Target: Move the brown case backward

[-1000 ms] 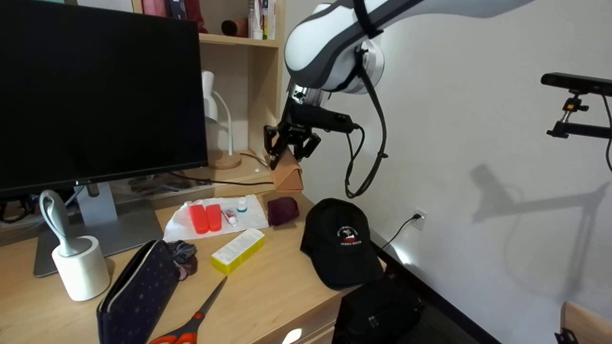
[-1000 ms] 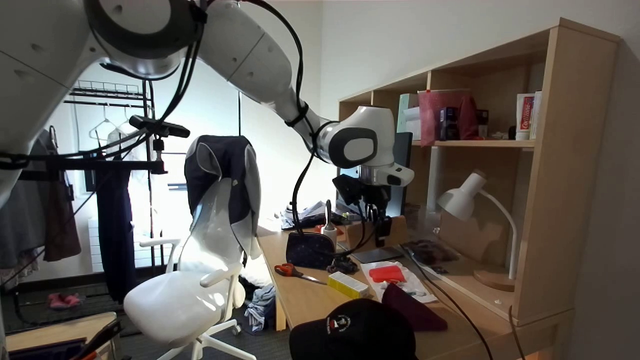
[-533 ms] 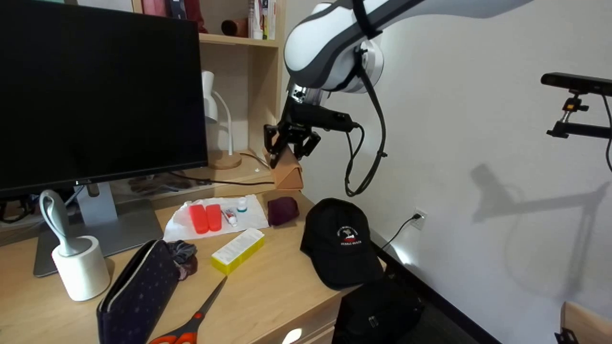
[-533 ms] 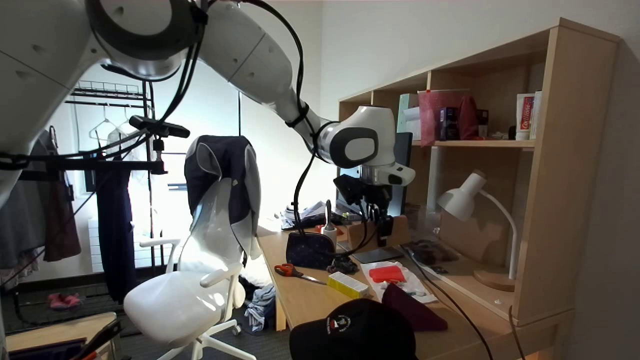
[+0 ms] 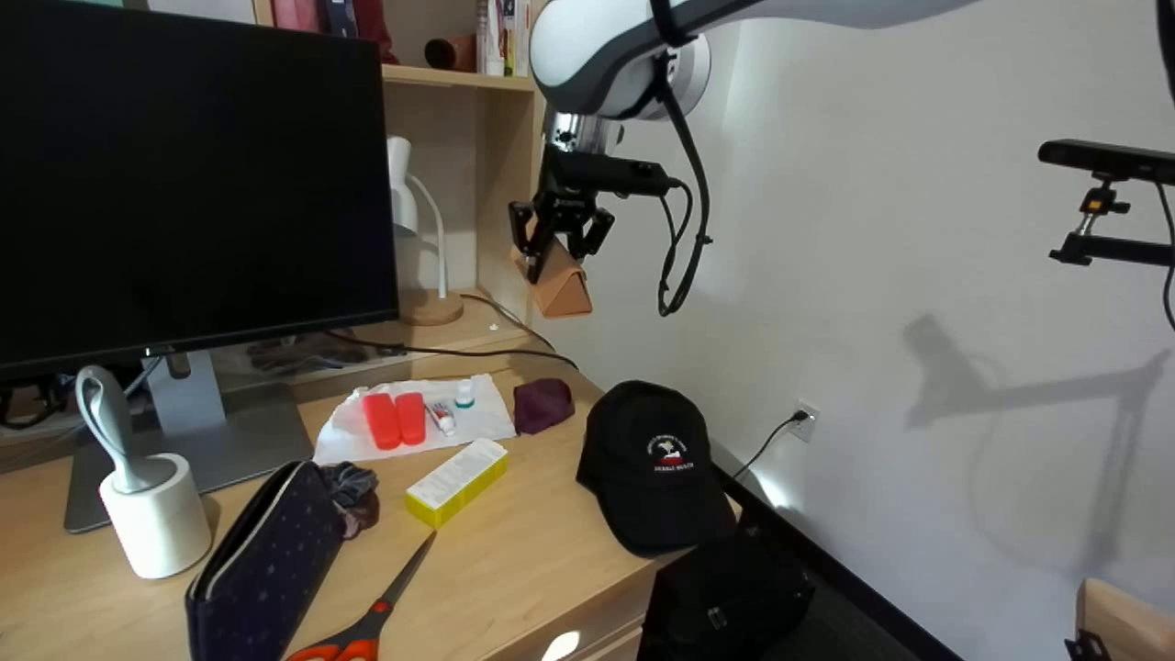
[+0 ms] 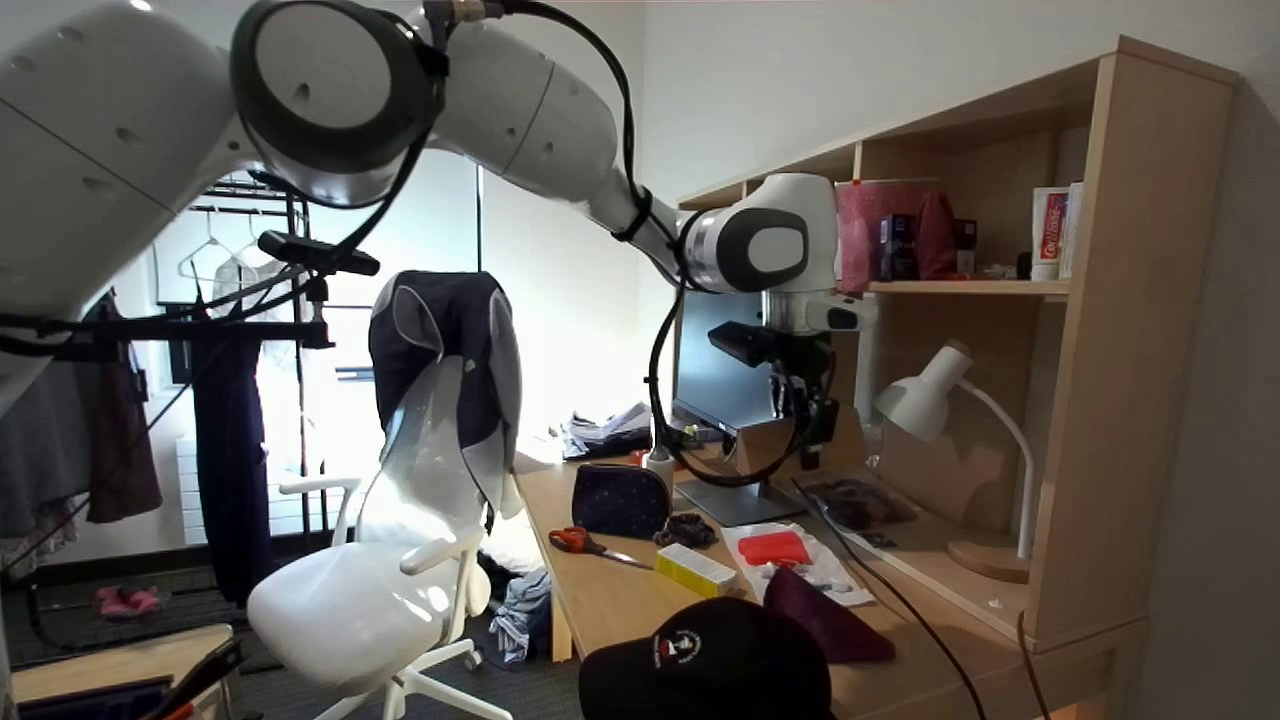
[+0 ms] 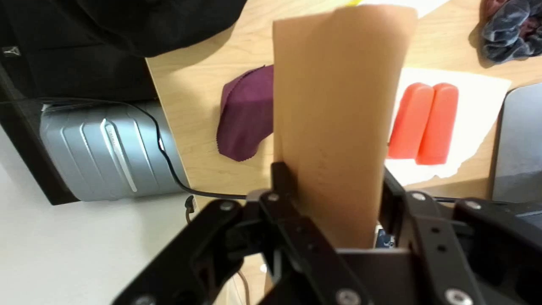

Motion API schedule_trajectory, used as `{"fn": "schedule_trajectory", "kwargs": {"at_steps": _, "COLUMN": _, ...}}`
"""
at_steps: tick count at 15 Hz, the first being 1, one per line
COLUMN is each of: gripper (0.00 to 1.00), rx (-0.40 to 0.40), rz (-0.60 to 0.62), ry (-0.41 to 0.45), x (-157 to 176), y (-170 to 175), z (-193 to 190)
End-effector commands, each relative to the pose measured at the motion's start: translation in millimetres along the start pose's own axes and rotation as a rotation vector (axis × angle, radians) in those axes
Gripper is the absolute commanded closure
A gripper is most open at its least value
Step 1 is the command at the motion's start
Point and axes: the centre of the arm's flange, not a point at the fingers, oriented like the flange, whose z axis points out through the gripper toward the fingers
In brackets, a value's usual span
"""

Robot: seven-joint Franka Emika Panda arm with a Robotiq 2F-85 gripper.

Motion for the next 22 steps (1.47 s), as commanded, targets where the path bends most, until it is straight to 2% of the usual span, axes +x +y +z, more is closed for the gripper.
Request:
{"fn": "schedule_trajectory", "kwargs": {"at_steps": 1, "gripper": 0.76, "rx": -0.071, "rz": 0.018, "ry": -0.015, "x": 65.6, "y": -21.5, "z": 4.0}}
{"fn": "schedule_trajectory", "kwargs": {"at_steps": 2, "gripper": 0.76, "rx": -0.062, "rz": 0.009, "ry": -0.014, "x": 65.4, "y": -22.6, "z": 5.9}}
{"fn": "schedule_trajectory", "kwargs": {"at_steps": 3, "gripper": 0.51, "rx": -0.043, "rz": 0.002, "ry": -0.011, "x": 16.6, "y": -3.6, "z": 4.9}}
{"fn": "schedule_trajectory", "kwargs": {"at_steps": 7, "gripper": 0.51, "rx": -0.045, "rz": -0.005, "ry": -0.004, "x": 26.6, "y": -10.5, "z": 13.6}}
{"fn": "schedule_trajectory", "kwargs": {"at_steps": 8, "gripper": 0.76, "rx": -0.045, "rz": -0.005, "ry": -0.002, "x": 27.2, "y": -10.6, "z": 13.9}}
{"fn": "schedule_trajectory", "kwargs": {"at_steps": 10, "gripper": 0.76, "rx": -0.038, "rz": 0.023, "ry": 0.024, "x": 32.0, "y": -6.2, "z": 25.9}}
{"fn": "schedule_trajectory", "kwargs": {"at_steps": 14, "gripper": 0.76, "rx": -0.041, "rz": 0.056, "ry": 0.002, "x": 44.8, "y": 14.8, "z": 53.1}}
{"fn": "schedule_trajectory", "kwargs": {"at_steps": 19, "gripper": 0.76, "rx": -0.043, "rz": 0.085, "ry": 0.066, "x": 56.4, "y": 38.4, "z": 99.9}}
{"fn": "schedule_trajectory", "kwargs": {"at_steps": 22, "gripper": 0.76, "rx": -0.031, "rz": 0.134, "ry": 0.068, "x": 61.7, "y": 45.5, "z": 131.0}}
